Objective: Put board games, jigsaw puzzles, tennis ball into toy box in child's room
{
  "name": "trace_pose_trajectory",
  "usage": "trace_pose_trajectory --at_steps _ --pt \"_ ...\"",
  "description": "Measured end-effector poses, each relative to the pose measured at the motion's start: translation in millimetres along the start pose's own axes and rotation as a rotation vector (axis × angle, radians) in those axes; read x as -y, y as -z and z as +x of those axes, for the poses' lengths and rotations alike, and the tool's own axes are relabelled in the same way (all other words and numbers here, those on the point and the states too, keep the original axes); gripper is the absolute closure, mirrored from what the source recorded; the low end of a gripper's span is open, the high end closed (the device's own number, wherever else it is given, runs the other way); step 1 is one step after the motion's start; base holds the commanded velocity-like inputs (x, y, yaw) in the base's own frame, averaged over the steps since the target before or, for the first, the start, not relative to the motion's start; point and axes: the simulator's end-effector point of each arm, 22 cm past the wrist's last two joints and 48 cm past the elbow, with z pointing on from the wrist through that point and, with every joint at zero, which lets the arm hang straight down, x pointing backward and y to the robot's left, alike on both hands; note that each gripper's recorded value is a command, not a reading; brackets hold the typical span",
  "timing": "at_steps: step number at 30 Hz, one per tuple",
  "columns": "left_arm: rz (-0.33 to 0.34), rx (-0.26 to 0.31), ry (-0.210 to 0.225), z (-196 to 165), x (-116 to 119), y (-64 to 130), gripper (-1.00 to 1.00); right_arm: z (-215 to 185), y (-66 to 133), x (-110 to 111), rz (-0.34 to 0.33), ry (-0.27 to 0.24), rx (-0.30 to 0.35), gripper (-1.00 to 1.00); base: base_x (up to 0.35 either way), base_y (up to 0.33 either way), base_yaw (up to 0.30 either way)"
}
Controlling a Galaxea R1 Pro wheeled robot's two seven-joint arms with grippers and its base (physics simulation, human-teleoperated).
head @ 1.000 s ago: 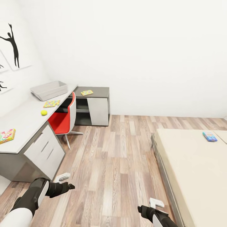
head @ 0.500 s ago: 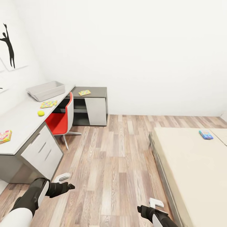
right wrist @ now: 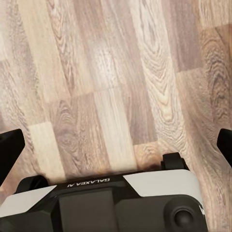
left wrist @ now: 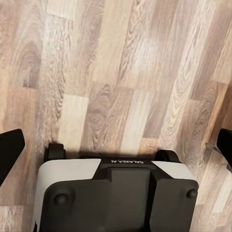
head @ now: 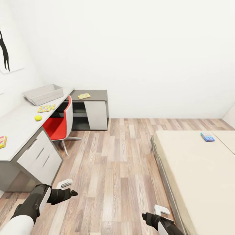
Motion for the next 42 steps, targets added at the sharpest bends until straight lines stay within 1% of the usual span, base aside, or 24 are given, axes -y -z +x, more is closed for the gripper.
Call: trace_pose_trajectory --at_steps 19,30,42 --pt "0.000 0.000 0.000 0.0 0.1 0.0 -1.00 0.3 -0.1 -0.2 0.000 0.000 -0.001 -1.00 -0.063 -0.006 0.000" --pt "0.000 0.000 0.000 0.0 0.1 0.0 -1.00 0.4 0.0 -0.3 0.000 0.000 -0.001 -1.00 -0.057 -0.047 0.000" --pt "0.001 -0.001 0.000 0.5 1.5 -0.7 -1.00 0.4 0.0 -0.3 0.001 0.001 -0.001 -1.00 -0.002 -0.134 0.000"
